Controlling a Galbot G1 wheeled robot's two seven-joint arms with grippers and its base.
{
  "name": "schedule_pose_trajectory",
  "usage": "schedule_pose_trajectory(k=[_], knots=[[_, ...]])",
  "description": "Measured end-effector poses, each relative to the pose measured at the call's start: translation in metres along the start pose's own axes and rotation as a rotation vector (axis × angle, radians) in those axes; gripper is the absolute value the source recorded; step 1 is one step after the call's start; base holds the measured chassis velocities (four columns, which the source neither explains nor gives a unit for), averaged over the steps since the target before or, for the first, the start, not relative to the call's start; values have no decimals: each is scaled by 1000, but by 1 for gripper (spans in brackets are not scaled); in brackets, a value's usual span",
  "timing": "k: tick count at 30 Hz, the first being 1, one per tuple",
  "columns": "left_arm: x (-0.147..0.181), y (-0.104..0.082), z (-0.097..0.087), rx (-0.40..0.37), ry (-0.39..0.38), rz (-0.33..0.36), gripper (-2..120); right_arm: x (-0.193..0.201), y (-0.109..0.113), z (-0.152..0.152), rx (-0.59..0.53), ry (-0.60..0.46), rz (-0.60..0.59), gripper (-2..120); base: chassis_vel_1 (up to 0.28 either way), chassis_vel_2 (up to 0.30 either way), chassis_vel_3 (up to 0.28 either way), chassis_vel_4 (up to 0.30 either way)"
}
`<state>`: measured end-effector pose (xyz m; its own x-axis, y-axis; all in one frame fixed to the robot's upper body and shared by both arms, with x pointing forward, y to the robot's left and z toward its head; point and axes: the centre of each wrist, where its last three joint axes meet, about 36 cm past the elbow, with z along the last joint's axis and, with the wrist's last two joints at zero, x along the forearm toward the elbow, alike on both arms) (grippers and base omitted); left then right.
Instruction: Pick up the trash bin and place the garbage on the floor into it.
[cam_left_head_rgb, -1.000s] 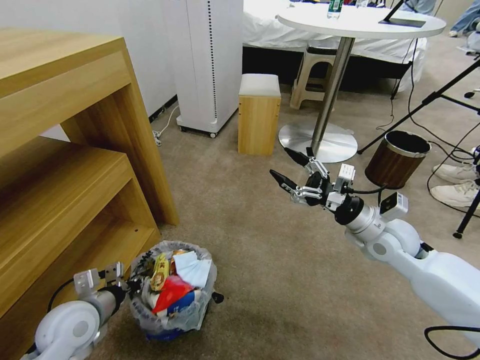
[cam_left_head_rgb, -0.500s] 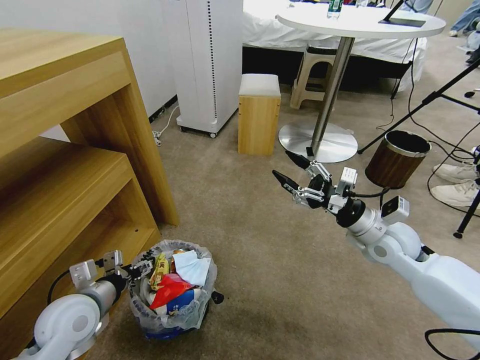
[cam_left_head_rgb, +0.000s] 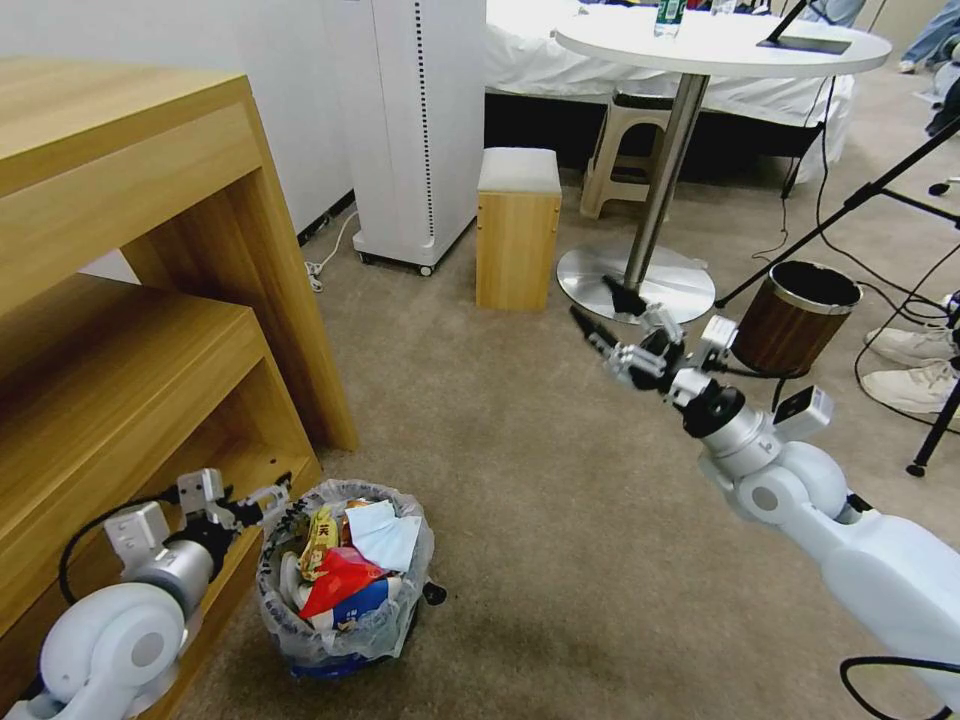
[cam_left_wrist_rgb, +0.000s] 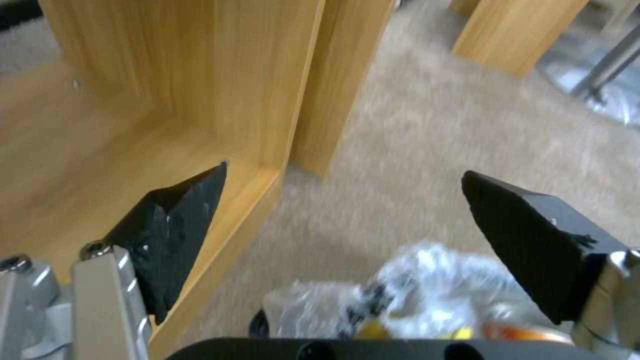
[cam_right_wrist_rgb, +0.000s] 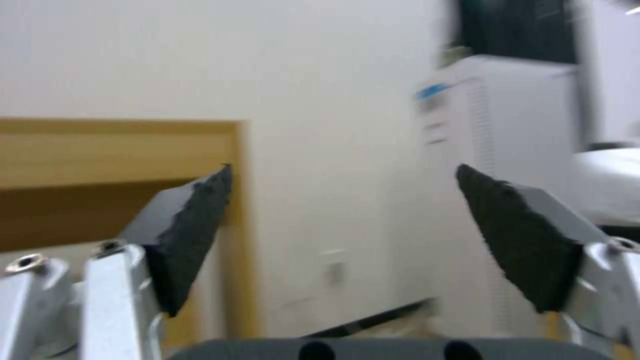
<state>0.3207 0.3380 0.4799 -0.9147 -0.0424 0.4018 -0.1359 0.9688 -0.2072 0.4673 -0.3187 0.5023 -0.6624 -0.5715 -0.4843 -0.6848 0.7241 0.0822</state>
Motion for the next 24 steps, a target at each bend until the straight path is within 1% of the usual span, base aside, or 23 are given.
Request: schedule_pose_trajectory(k=[1,2,5,6,7,9,10,12,13,16,17,20,21,24], knots=[[2,0,-1,-1,-19,-2,95,-1,-3,-2,13,-9,51,92,0,0,0,0],[2,0,-1,-1,-19,-2,95,-1,-3,-2,13,-9,51,92,0,0,0,0],[9,-2,-6,-18,-91,-12,97,-5,-12,-6,41,-56,227,96,0,0,0,0],[9,-2,-6,-18,-91,-12,97,-5,-12,-6,41,-56,227,96,0,0,0,0],[11,-3,-6,-27,-109,-14,97,-3,-15,-7,53,-63,286,98,0,0,0,0],[16,-5,-5,-42,-132,-13,99,3,-21,-7,73,-41,401,100,0,0,0,0],[16,-5,-5,-42,-132,-13,99,3,-21,-7,73,-41,401,100,0,0,0,0],[21,-7,-5,-43,-143,-11,99,15,-27,-7,109,18,499,100,0,0,0,0],[21,-7,-5,-43,-143,-11,99,15,-27,-7,109,18,499,100,0,0,0,0],[27,-9,-8,-45,-168,-8,99,33,-35,-1,148,104,608,100,0,0,0,0],[27,-9,-8,-45,-168,-8,99,33,-35,-1,148,104,608,100,0,0,0,0],[31,-12,-8,-61,-191,-6,99,49,-41,5,199,202,701,100,0,0,0,0],[31,-12,-8,-61,-191,-6,99,49,-41,5,199,202,701,100,0,0,0,0],[35,-16,-7,-63,-212,-1,99,66,-48,13,241,305,808,100,0,0,0,0]])
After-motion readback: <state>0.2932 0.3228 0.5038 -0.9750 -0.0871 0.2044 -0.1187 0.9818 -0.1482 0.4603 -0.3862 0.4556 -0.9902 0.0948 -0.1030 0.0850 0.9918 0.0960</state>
